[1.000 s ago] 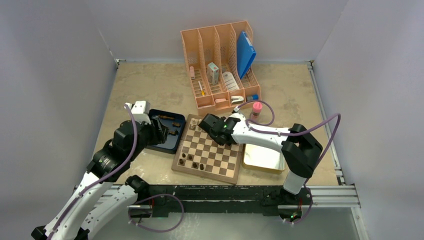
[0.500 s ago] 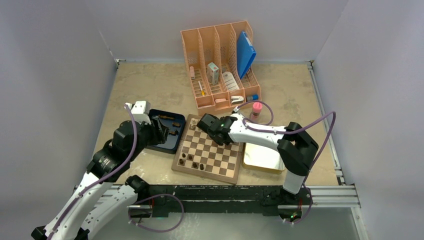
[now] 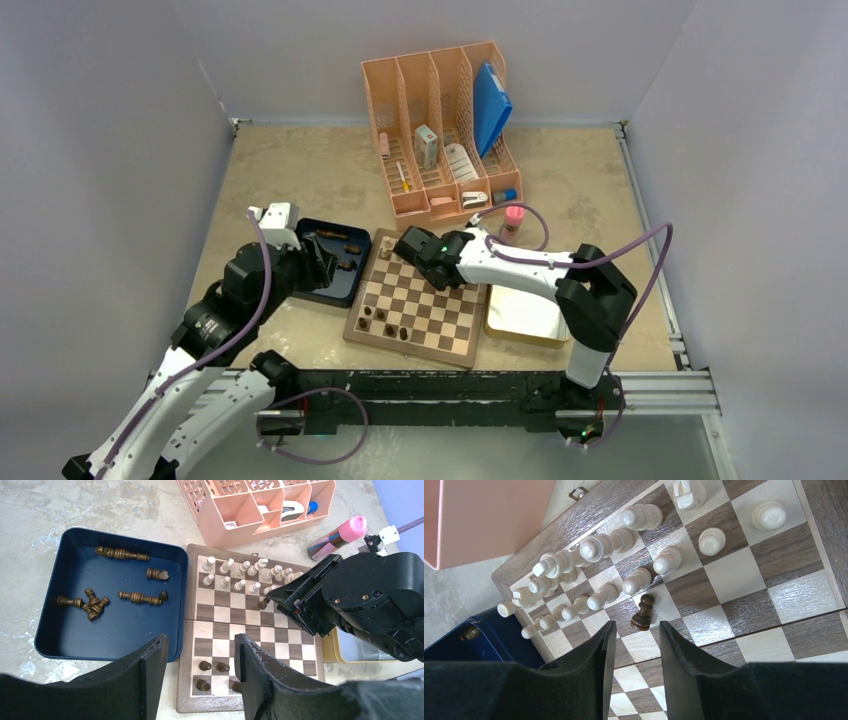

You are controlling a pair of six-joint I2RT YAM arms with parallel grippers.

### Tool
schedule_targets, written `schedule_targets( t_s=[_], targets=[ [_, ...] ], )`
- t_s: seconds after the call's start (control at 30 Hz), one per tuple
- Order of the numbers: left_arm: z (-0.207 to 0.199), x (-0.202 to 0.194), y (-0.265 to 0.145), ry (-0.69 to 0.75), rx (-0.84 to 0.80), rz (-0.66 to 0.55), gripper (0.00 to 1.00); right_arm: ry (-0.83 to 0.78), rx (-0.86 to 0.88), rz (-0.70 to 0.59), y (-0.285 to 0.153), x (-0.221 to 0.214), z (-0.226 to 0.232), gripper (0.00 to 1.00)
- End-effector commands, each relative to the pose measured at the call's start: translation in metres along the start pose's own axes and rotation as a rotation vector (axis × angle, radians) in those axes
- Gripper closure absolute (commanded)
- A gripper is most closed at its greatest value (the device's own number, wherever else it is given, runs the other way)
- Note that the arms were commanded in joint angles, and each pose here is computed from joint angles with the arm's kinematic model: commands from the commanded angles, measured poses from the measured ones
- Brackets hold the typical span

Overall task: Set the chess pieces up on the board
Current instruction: Pick up the chess piece from the chessboard.

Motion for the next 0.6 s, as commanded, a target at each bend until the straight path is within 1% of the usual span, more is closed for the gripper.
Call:
schedule_targets(
  t_s=[0.0,0.23,0.57],
  targets=[
    [-0.0046,0.014,-0.0032,0.002,-0.026,-0.053,0.49,0.046,0.018,-0.026,-0.0091,0.009,0.0067,0.6],
    [-0.003,0.0165,-0.0072,-0.002,-0.022,-0.07,0.5,0.061,0.005,-0.024,-0.0063,0.0067,0.0051,0.6],
    [-0.0039,0.0176,-0.0087,0.004,-0.032,-0.079,0.5,0.075,-0.007,-0.021,-0.0033,0.0036,0.0038,0.59]
  ],
)
Point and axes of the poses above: each gripper's point midway between its finger pads, its own y axis out along the fingers, its own z axis along the line the jaws close on, x = y × z, the point moved 1 cm from there along -y, back along the fingers, and after that the axes turned 13 degrees about y, right-handed, at the moved point
